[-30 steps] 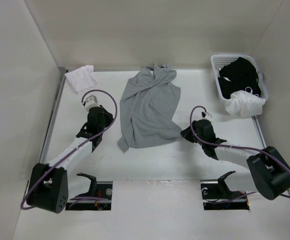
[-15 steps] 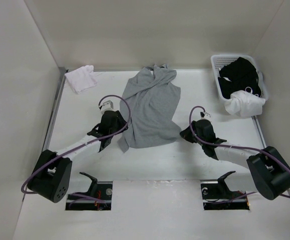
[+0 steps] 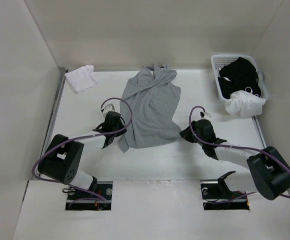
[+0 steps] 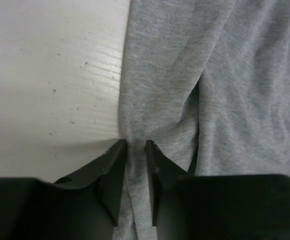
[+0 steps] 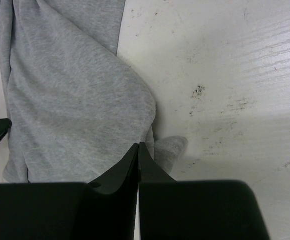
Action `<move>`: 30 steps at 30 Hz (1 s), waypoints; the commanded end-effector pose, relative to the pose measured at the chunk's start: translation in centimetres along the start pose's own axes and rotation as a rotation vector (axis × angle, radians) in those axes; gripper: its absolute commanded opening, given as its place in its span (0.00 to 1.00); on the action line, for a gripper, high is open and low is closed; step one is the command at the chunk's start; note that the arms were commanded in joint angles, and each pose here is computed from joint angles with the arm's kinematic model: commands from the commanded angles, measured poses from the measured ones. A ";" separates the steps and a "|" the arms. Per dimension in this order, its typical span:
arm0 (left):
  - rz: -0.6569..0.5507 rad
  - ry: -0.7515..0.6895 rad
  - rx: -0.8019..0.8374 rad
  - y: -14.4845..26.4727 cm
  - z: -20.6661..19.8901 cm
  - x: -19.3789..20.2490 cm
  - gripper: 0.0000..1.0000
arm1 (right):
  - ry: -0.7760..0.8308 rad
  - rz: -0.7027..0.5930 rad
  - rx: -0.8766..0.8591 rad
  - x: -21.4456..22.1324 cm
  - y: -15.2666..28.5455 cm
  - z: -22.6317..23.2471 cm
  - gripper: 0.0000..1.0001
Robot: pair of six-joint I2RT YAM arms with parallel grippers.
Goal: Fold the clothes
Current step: Flatten the tank top out
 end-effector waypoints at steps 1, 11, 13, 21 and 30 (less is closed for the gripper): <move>-0.012 0.021 0.054 -0.3 -1.1 -0.4 0.12 | 0.005 -0.053 -0.051 -1.0 0.2 0.9 0.04; -0.230 0.179 0.240 4.1 -4.2 -10.2 0.05 | -0.008 -0.050 -0.037 -1.2 0.0 0.6 0.03; -0.222 0.221 0.226 3.0 -3.4 -11.3 0.05 | -0.003 -0.044 -0.036 -1.1 -0.2 0.7 0.03; -0.231 0.336 0.090 -3.2 1.2 -14.9 0.27 | 0.002 -0.032 -0.054 -1.2 -0.4 1.0 0.03; -0.306 0.250 -0.096 2.5 4.3 -9.3 0.24 | -0.004 -0.072 -0.046 -1.7 0.3 0.6 0.03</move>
Point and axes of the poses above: each gripper's point midway between its finger pads, its own y axis back along the fingers, its own z axis along the line the jaws close on, x = y × z, the point moved 9 cm from there along y, back along the fingers, and after that the axes turned 10 degrees about y, right-handed, at the moved point
